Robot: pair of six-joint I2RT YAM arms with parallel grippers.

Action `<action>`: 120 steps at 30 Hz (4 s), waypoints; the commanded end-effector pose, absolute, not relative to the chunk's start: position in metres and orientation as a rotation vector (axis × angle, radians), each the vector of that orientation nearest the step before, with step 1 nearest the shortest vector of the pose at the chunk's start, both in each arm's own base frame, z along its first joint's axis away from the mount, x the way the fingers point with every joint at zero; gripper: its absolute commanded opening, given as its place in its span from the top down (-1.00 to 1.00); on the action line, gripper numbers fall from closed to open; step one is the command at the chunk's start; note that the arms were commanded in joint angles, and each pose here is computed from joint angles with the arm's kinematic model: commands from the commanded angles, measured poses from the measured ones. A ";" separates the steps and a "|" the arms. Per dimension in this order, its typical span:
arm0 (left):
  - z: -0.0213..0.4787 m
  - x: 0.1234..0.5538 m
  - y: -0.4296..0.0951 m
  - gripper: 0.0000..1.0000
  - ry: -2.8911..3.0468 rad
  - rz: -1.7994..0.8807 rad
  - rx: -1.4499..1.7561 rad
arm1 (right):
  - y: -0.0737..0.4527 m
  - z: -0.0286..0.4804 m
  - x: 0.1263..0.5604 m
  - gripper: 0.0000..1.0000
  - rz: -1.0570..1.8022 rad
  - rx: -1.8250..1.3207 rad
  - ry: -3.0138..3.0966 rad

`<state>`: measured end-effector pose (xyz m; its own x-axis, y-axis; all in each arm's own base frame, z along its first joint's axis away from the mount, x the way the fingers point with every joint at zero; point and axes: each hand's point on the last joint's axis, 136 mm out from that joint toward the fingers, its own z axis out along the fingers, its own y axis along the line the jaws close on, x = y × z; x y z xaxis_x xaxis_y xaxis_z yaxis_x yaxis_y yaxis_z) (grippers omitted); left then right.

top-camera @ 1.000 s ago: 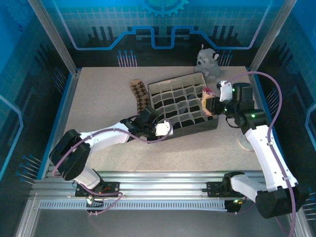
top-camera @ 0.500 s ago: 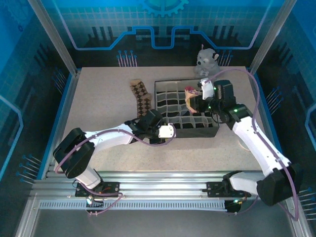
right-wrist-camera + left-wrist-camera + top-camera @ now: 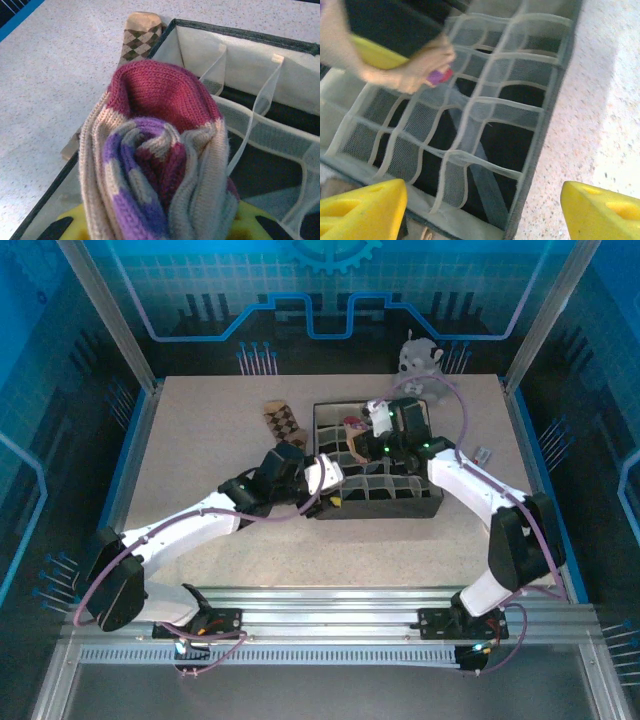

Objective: Roll the socks

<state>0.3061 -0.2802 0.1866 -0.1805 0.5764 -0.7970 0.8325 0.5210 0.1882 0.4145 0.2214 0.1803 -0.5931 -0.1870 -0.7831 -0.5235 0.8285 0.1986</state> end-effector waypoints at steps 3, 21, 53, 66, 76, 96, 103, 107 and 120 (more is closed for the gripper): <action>0.188 0.363 -0.249 -0.44 2.188 -0.534 0.587 | 0.251 0.196 0.439 1.00 0.565 -0.594 2.043; 0.111 0.431 -0.221 -0.21 2.533 -0.496 0.192 | 0.256 0.158 0.484 1.00 0.517 -0.506 2.062; 0.081 0.421 -0.216 1.00 2.616 -0.499 0.101 | 0.255 0.113 0.499 0.89 0.452 -0.567 2.058; 0.087 0.431 -0.209 1.00 2.582 -0.482 -0.066 | 0.253 0.129 0.476 -0.22 0.503 -0.598 1.995; 0.090 0.437 -0.217 1.00 2.542 -0.530 -0.166 | 0.235 0.173 0.480 -0.57 0.545 -0.515 2.011; 0.186 0.444 -0.253 -0.09 2.337 -0.503 0.321 | 0.238 0.261 0.405 -0.28 0.454 -0.558 2.051; 0.203 0.419 -0.161 -0.12 2.258 -0.091 0.500 | 0.316 0.226 0.355 -0.10 0.511 -0.719 2.101; 0.168 0.396 -0.118 -0.12 2.315 -0.068 0.588 | 0.370 0.206 0.333 0.06 0.593 -0.828 2.107; 0.093 0.366 -0.126 -0.09 2.228 -0.459 0.896 | 0.405 0.104 0.323 0.42 0.584 -0.913 2.308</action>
